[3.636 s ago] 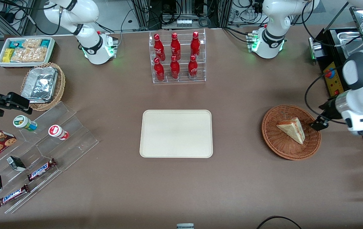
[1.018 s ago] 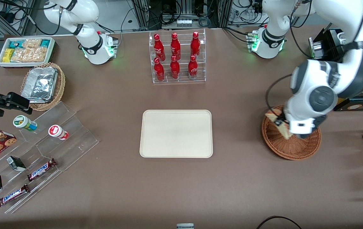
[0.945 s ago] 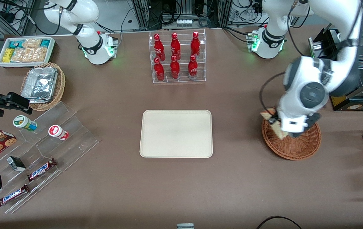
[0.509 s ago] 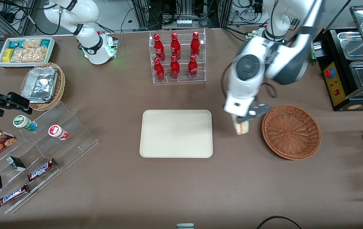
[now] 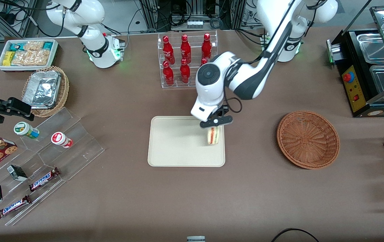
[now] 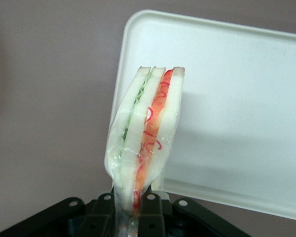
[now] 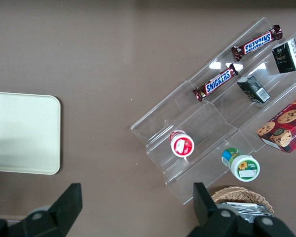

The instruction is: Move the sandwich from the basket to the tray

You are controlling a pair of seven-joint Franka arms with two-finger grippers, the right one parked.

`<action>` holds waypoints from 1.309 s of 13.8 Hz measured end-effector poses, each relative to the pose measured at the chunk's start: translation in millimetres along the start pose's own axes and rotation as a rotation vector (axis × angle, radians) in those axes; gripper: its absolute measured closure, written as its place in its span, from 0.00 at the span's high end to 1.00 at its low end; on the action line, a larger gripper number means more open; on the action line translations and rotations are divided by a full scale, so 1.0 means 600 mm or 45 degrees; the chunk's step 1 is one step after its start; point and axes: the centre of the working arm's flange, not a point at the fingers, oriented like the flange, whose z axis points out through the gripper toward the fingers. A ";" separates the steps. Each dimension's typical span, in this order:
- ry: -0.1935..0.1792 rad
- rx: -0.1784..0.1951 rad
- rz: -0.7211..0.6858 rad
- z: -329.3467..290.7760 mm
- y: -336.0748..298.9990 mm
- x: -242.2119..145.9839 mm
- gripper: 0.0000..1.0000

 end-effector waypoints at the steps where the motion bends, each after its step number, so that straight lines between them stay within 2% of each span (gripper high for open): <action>1: -0.005 0.003 0.001 0.021 0.015 0.004 0.15; 6: -0.002 0.032 0.023 0.074 0.044 0.011 0.15; 8: 0.027 0.035 0.043 0.100 0.049 0.014 0.15; 10: 0.033 0.050 0.054 0.129 0.052 0.013 0.15; 12: 0.038 0.052 0.057 0.133 0.054 0.013 0.30; 15: 0.048 0.057 0.057 0.132 0.054 0.015 0.60; 18: 0.080 0.041 0.003 0.053 0.047 0.036 0.92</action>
